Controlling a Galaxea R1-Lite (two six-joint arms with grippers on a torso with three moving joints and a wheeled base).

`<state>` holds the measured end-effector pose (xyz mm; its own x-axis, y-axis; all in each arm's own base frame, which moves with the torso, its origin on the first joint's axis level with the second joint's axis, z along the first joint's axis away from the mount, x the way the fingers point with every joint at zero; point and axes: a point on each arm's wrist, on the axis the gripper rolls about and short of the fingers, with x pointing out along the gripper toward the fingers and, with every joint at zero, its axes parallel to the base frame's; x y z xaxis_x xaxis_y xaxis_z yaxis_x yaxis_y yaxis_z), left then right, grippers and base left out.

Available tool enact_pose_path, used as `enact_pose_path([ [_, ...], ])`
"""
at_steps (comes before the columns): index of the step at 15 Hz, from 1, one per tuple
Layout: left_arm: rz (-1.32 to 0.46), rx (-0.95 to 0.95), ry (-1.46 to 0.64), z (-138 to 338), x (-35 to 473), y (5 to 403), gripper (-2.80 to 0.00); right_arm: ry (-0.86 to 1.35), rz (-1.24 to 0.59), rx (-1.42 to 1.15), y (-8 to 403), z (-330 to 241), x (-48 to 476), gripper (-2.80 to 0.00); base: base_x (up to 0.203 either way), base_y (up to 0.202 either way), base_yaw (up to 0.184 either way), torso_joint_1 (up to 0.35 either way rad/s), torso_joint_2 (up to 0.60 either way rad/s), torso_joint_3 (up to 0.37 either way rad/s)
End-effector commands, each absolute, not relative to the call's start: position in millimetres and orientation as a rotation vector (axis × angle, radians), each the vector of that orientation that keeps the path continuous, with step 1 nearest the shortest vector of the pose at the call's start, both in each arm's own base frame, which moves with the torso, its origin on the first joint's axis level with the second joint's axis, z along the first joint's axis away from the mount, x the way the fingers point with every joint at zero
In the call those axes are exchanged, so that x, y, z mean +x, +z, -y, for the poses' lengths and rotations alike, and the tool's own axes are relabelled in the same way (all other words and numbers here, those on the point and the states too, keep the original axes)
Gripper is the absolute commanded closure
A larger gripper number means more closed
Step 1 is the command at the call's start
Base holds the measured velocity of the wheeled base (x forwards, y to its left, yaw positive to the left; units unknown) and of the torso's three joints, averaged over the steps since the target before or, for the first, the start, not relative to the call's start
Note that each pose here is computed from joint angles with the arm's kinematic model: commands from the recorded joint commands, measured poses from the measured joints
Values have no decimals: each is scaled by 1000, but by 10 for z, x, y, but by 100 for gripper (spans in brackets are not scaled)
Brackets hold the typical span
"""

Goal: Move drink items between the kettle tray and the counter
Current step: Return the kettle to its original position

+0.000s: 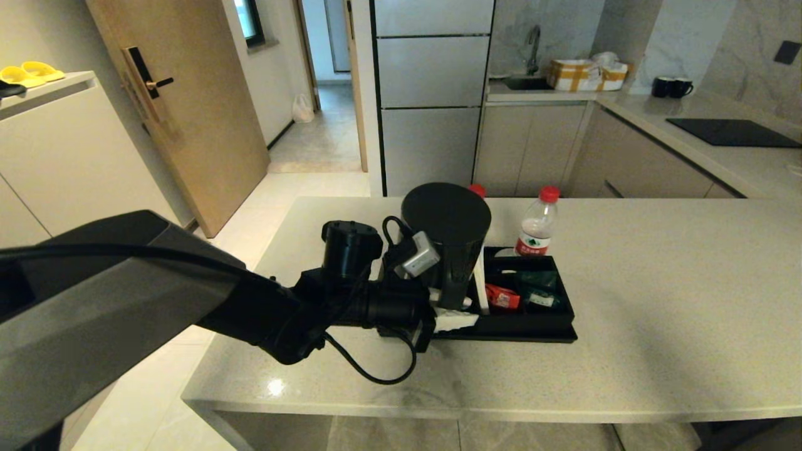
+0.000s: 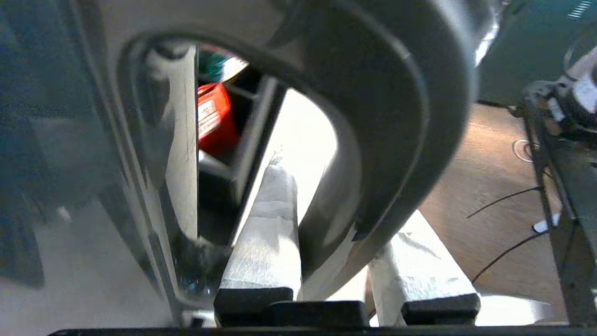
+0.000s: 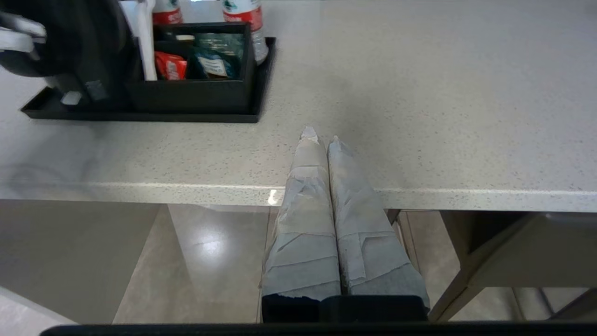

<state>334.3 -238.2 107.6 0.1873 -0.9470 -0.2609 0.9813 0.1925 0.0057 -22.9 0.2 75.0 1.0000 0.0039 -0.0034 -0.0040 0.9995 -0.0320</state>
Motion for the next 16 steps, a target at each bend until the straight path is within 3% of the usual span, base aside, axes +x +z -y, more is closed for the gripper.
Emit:
enact_pose_path([
  [1, -216, 186, -1357, 2335, 3367, 1065, 0, 5, -1, -32, 751, -2, -231, 0, 0, 0, 0, 0, 0, 0],
  [16, -249, 125, -1330, 2291, 3412, 1125, 0, 5, -1, -32, 749, -2, -230, 0, 0, 0, 0, 0, 0, 0],
])
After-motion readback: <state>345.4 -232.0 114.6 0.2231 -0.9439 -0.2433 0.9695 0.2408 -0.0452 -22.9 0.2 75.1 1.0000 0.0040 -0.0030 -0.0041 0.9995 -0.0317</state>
